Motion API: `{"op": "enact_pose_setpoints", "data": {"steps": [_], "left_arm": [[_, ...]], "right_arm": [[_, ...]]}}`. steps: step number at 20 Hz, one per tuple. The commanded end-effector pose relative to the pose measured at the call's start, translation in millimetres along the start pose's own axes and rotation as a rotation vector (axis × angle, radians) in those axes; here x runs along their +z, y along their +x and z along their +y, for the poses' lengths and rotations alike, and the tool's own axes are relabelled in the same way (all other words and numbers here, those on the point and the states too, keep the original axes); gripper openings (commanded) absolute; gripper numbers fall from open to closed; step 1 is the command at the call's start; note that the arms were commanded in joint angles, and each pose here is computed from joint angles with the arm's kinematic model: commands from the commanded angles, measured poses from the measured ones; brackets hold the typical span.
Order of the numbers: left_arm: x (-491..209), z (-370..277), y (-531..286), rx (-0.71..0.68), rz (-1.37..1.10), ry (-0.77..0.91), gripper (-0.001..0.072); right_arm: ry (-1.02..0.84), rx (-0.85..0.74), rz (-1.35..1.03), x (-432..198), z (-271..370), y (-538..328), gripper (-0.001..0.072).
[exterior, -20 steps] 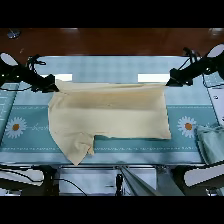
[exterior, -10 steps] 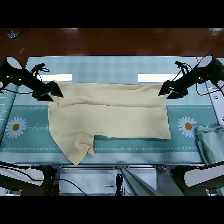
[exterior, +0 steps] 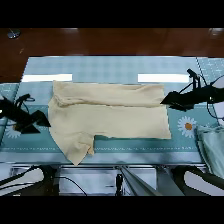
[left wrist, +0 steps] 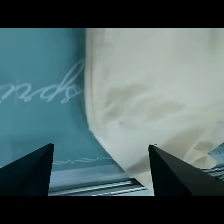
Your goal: Fold the shirts.
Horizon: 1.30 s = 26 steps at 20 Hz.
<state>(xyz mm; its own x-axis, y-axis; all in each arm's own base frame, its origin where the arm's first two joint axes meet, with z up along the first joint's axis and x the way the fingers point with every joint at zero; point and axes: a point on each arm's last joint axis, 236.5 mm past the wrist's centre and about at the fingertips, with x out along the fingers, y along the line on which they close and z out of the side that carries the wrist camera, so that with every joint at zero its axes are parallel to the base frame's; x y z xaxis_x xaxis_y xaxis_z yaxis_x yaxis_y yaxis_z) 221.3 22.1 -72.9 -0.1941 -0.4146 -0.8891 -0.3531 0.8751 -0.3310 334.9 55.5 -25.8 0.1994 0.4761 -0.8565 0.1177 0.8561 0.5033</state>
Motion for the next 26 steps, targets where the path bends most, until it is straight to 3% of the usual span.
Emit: {"op": "enact_pose_setpoints", "data": {"steps": [1, 6, 11, 16, 17, 18, 19, 22, 26], "left_arm": [[-32.0, 6.6, 23.3, -0.116, -0.076, -0.148, 0.0706], [-44.3, -2.7, 48.3, -0.164, -0.129, -0.151, 0.0705], [-36.3, -46.7, 59.4, -0.363, -0.190, -0.098, 0.0705], [-43.8, -59.1, 74.5, -0.356, -0.166, -0.053, 0.0702], [-43.7, -60.4, 74.3, -0.353, -0.165, -0.043, 0.0674], [-42.8, -60.8, 73.1, -0.352, -0.168, -0.039, 0.0426], [-42.8, -62.8, 71.5, -0.357, -0.173, -0.010, 0.0043], [-42.5, -67.7, 68.8, -0.375, -0.181, 0.036, 0.0028], [-42.8, -67.8, 69.0, -0.375, -0.180, 0.036, 0.0028]], "right_arm": [[-0.011, 0.140, -0.111, -11.1, 39.1, -0.6, 0.0631], [-0.039, 0.164, -0.147, -8.2, 55.9, -5.7, 0.0630], [-0.029, 0.177, -0.173, -2.2, 59.6, -6.8, 0.0630], [0.055, 0.136, -0.198, 6.2, 21.6, -24.2, 0.0630], [0.097, 0.098, -0.170, -1.5, -2.5, -30.6, 0.0630], [0.157, 0.030, -0.109, -18.7, -31.0, -34.7, 0.0630], [0.211, -0.068, -0.031, -41.7, -61.2, -37.7, 0.0630], [0.300, -0.277, 0.209, -113.4, -110.5, -38.5, 0.0630], [0.305, -0.132, 0.328, -152.2, -81.6, -8.6, 0.0629]]}}
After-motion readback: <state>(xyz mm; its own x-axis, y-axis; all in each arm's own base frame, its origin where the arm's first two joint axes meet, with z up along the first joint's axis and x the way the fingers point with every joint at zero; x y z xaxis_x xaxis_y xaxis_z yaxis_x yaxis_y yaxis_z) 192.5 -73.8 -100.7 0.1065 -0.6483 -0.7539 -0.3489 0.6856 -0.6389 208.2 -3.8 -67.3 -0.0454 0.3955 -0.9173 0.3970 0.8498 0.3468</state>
